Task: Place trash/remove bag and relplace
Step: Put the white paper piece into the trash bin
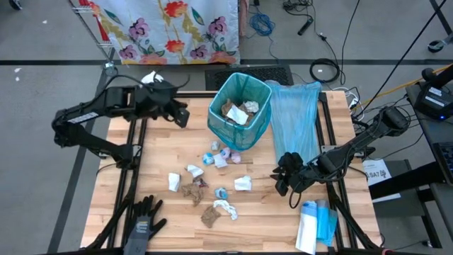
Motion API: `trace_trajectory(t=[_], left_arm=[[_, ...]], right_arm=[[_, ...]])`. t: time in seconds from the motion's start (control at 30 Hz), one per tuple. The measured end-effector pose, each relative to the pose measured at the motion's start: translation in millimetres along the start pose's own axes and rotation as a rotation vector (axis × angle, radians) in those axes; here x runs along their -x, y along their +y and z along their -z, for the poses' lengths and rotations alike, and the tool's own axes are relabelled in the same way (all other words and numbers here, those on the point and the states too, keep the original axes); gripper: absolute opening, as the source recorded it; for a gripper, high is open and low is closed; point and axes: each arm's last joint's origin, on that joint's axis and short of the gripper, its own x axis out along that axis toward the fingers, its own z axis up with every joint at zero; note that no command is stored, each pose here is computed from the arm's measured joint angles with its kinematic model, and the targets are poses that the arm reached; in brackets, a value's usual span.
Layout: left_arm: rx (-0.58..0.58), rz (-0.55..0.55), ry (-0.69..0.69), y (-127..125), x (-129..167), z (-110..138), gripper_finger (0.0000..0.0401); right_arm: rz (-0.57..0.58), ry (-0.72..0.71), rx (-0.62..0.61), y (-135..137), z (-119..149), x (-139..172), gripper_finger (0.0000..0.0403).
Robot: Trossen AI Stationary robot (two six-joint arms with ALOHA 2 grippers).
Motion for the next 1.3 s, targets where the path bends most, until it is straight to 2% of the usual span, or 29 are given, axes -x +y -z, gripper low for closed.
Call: trace_trajectory(t=[0.2,0.37,0.53,0.83,0.9,1.07,1.3], left_arm=[[0.05,-0.116,0.182,5,-4,26,0.0059],[0.103,-0.223,0.317,4,-13,67,0.0108],[0.138,-0.233,0.382,-6,-32,115,0.014],[0.273,-0.104,0.484,-25,-64,196,0.0146],[0.306,-0.088,0.49,-27,-67,207,0.0146],[0.344,-0.128,0.522,-26,-71,227,0.0146],[0.321,-0.145,0.601,-37,-87,251,0.0145]], right_arm=[[0.0,0.0,-0.021,0,0,0,0.0105],[-0.001,0.0,-0.022,0,0,0,0.0105],[-0.003,0.0,-0.024,0,0,0,0.0105],[-0.011,0.001,-0.026,1,0,0,0.0105],[-0.012,0.002,-0.025,1,0,0,0.0105],[-0.015,0.006,-0.024,1,0,0,0.0105],[-0.016,0.009,-0.019,2,1,1,0.0105]])
